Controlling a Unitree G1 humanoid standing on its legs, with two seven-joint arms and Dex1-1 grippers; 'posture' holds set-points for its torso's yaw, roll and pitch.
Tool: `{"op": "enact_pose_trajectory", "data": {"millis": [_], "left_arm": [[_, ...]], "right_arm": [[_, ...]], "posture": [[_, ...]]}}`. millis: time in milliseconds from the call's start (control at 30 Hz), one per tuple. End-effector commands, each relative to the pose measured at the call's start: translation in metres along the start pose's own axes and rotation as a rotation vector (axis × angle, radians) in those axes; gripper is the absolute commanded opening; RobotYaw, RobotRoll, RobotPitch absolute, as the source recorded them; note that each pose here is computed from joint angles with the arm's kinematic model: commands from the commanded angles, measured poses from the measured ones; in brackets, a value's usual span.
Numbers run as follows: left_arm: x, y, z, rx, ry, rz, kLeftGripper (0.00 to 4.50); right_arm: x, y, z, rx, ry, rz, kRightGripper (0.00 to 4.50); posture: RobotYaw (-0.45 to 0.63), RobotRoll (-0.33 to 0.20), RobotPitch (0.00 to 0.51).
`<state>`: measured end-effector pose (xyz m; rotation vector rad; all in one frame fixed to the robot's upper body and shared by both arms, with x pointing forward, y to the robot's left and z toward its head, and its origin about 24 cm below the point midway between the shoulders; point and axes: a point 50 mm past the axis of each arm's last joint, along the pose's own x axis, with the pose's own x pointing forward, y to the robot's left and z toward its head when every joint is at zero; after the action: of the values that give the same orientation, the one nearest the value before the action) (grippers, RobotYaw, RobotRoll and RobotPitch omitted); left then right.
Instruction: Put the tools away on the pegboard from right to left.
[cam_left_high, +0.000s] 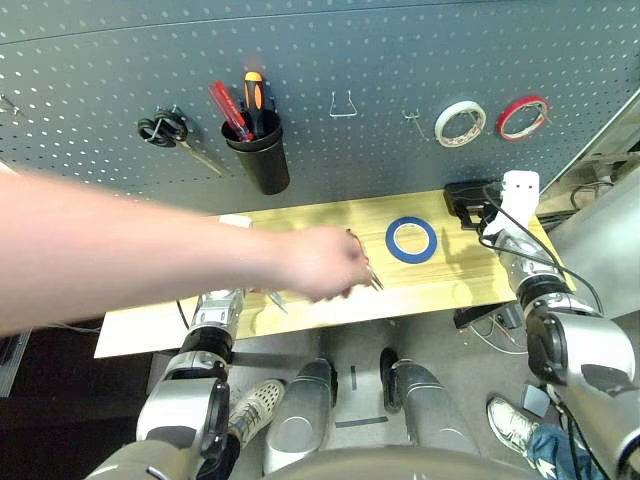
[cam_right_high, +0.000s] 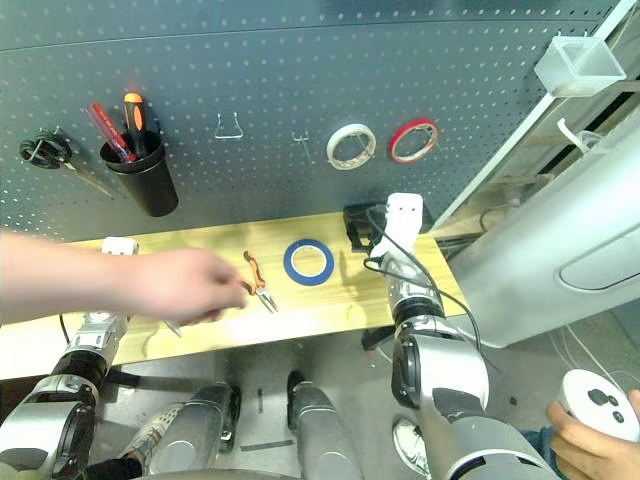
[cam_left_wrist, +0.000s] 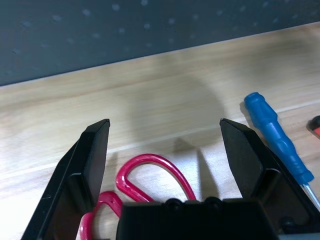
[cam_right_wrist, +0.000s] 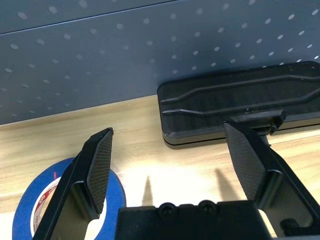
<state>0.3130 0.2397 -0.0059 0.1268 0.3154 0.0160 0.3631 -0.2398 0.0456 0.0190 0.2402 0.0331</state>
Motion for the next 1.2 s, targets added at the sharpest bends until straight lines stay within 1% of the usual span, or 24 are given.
{"op": "enact_pose_trajectory", "data": {"millis": [33, 167, 233, 333, 433, 567, 733, 867, 933, 1067, 1200], "left_arm": [[-0.001, 0.004, 0.000, 0.022, -0.007, 0.016, 4.49], [-0.002, 0.005, 0.006, 0.025, -0.051, 0.004, 4.49], [-0.004, 0.001, 0.009, 0.019, -0.075, -0.044, 4.49], [-0.008, -0.004, 0.011, 0.050, -0.081, -0.126, 4.49], [-0.010, -0.011, 0.014, 0.047, -0.073, -0.178, 4.49], [-0.014, -0.021, 0.019, 0.062, -0.081, -0.220, 4.49], [-0.022, -0.032, 0.022, 0.080, -0.087, -0.246, 4.49], [-0.032, -0.039, 0.019, 0.088, -0.079, -0.272, 4.49], [-0.038, -0.044, 0.018, 0.091, -0.071, -0.296, 4.49], [-0.047, -0.052, 0.013, 0.116, -0.048, -0.339, 4.49], [-0.052, -0.055, 0.010, 0.111, -0.037, -0.345, 4.49]], "right_arm": [[-0.005, -0.006, -0.014, 0.004, 0.048, -0.008, 4.50], [-0.005, -0.006, -0.012, -0.002, 0.044, 0.003, 4.50], [-0.005, -0.005, -0.011, 0.009, 0.049, 0.013, 4.50], [-0.004, -0.004, -0.013, 0.017, 0.071, 0.013, 4.50], [-0.003, -0.002, -0.017, 0.041, 0.119, 0.001, 4.50], [-0.002, 0.004, -0.023, 0.039, 0.159, 0.004, 4.50], [-0.001, 0.015, -0.028, 0.045, 0.195, 0.035, 4.50], [-0.001, 0.019, -0.034, 0.041, 0.215, 0.046, 4.50], [-0.002, 0.021, -0.037, 0.041, 0.222, 0.047, 4.50], [-0.004, 0.024, -0.044, 0.045, 0.236, 0.046, 4.50], [-0.005, 0.029, -0.049, 0.047, 0.248, 0.048, 4.50]], "posture": [[0.11, 0.000, 0.204], [0.11, 0.000, 0.196], [0.11, 0.000, 0.194], [0.13, 0.000, 0.188], [0.14, 0.000, 0.187], [0.17, 0.000, 0.210], [0.18, 0.000, 0.246], [0.19, 0.000, 0.292], [0.19, 0.000, 0.306], [0.20, 0.000, 0.325], [0.21, 0.000, 0.339]]}}
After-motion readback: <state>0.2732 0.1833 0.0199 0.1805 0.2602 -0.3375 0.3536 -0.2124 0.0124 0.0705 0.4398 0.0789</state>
